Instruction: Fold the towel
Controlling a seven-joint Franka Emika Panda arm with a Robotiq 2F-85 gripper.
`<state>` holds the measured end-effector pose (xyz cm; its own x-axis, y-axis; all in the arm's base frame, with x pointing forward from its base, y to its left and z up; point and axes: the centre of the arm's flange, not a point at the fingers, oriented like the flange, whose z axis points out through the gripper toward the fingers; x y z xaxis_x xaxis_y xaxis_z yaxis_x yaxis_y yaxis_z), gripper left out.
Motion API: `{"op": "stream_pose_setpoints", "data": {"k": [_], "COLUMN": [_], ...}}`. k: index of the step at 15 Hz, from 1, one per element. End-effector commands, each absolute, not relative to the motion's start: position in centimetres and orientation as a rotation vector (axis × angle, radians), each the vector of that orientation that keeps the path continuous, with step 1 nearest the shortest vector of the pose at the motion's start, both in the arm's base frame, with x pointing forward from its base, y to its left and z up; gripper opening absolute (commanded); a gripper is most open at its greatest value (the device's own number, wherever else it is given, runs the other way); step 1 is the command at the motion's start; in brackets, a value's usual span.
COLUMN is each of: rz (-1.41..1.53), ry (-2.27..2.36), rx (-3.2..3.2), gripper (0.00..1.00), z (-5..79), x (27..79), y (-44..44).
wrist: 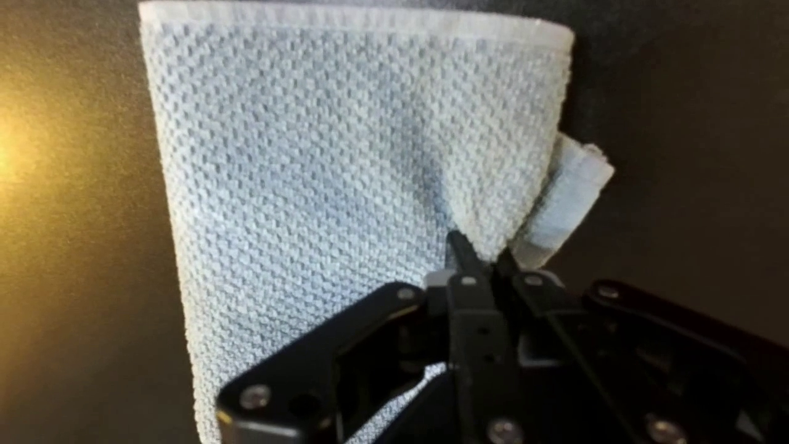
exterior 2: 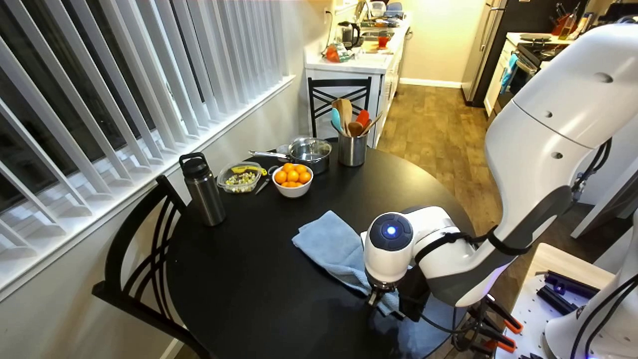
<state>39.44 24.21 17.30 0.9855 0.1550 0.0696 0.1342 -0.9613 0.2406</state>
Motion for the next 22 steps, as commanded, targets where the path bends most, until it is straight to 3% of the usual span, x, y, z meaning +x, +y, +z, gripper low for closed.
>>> {"op": "stream_pose_setpoints", "data": {"k": [1,6,7,9,12,14,22], "rz": [0.153,0.169,0.179,0.183,0.184,0.188,0.204], "ry": [0.229,0.226,0.225,0.221,0.216,0.215,0.32], "rx": [2.894,2.899,2.894,2.896,2.897,2.897,2.996], "gripper": [0.33,0.63,0.2,0.23,0.03,0.0,0.01], "z": [18.4,18.9,18.9,19.1,19.1,19.2,22.4], "x": [38.5,38.3,38.3,38.2,38.2,38.1,35.6], "y": [23.6,23.6,23.5,23.5,23.5,23.5,26.6]}}
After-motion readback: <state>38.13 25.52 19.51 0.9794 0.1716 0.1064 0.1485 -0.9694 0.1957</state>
